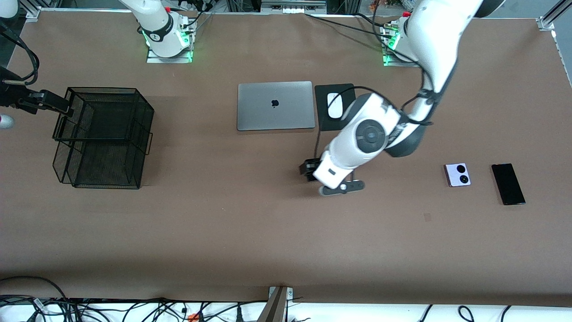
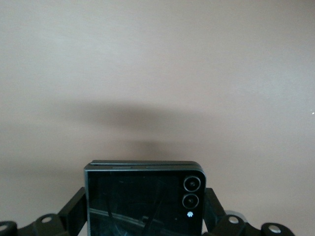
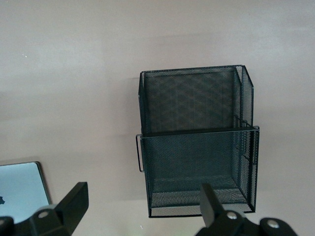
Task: Place phones with both arms
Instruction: 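Carry the flip phone with the left gripper toward the laptop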
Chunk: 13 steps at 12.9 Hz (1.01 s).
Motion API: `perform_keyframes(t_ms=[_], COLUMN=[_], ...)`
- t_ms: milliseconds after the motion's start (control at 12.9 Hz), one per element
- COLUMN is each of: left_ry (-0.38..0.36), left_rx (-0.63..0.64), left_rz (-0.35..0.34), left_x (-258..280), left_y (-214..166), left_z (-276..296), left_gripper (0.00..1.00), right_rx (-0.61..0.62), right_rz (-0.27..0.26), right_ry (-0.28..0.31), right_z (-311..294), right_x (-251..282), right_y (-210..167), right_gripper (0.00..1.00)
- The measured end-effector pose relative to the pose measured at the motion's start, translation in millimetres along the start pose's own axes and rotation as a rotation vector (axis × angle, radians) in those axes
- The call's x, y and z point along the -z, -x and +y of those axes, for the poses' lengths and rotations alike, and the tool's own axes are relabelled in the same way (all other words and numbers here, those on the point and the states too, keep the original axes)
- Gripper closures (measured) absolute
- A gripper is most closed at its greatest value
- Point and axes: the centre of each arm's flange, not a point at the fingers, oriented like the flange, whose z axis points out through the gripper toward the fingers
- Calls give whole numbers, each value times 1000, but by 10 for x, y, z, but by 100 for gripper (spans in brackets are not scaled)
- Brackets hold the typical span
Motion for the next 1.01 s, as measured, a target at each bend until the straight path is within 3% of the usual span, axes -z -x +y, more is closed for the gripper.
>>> perform_keyframes(t_ms=[544,855,1010], left_ry=[-75,-84,-59], left_rx=[-45,-70,-77], left_rz=[91,90,129], left_x=[-1104,-1361,-1513], left_y=[761,905,863], left_z=[883,967,950], left_gripper=[4,4,4], right_rx=[-1,-1,-1], right_rz=[0,0,0], right_ry=[0,0,0], right_z=[6,6,3], right_x=[-1,-2,-2], right_y=[-1,-1,-1], right_gripper=[0,0,0])
